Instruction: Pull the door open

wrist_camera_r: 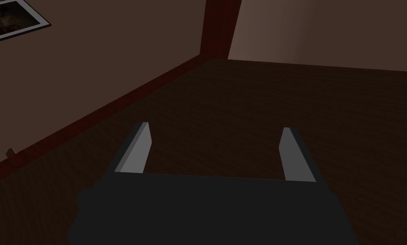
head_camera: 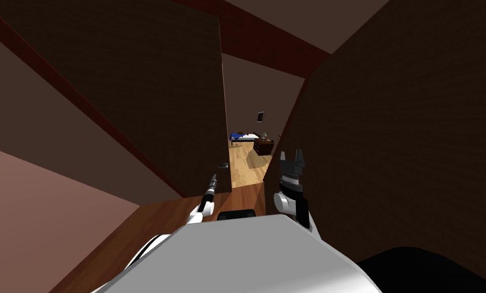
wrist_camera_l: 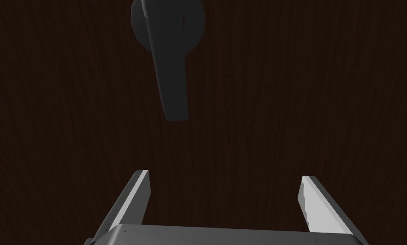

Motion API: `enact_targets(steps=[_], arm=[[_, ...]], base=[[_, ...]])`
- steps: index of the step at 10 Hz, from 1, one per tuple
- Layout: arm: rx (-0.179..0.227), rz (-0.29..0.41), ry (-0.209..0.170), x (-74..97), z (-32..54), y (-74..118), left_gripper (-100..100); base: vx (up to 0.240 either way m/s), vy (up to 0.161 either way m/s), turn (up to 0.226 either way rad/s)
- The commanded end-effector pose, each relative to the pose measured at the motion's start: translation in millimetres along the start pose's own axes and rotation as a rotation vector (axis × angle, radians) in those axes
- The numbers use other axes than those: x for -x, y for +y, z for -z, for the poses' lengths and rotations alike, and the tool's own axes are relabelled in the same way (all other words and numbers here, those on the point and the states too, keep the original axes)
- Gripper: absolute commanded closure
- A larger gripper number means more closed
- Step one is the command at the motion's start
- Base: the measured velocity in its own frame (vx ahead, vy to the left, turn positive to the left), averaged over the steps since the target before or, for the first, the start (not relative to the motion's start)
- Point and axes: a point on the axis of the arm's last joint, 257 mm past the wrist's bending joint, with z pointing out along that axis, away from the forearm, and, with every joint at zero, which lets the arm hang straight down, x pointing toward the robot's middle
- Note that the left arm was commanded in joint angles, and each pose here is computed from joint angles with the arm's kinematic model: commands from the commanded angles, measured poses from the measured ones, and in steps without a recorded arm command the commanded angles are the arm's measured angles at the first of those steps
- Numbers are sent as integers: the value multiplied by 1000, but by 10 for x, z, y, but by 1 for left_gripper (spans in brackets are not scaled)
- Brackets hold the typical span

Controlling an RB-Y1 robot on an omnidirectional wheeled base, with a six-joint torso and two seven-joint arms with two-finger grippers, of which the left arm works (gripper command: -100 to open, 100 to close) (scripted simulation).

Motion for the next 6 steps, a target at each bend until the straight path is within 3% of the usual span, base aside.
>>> enact_targets(steps=[1, 2, 6], arm=[[-24, 21, -27, 61, -4, -79, -100], [-54, 42, -46, 68, -23, -176, -100], [-110, 73, -68, 36, -58, -368, -100]], base=[[39, -12, -122], [121, -35, -88], [205, -62, -32]])
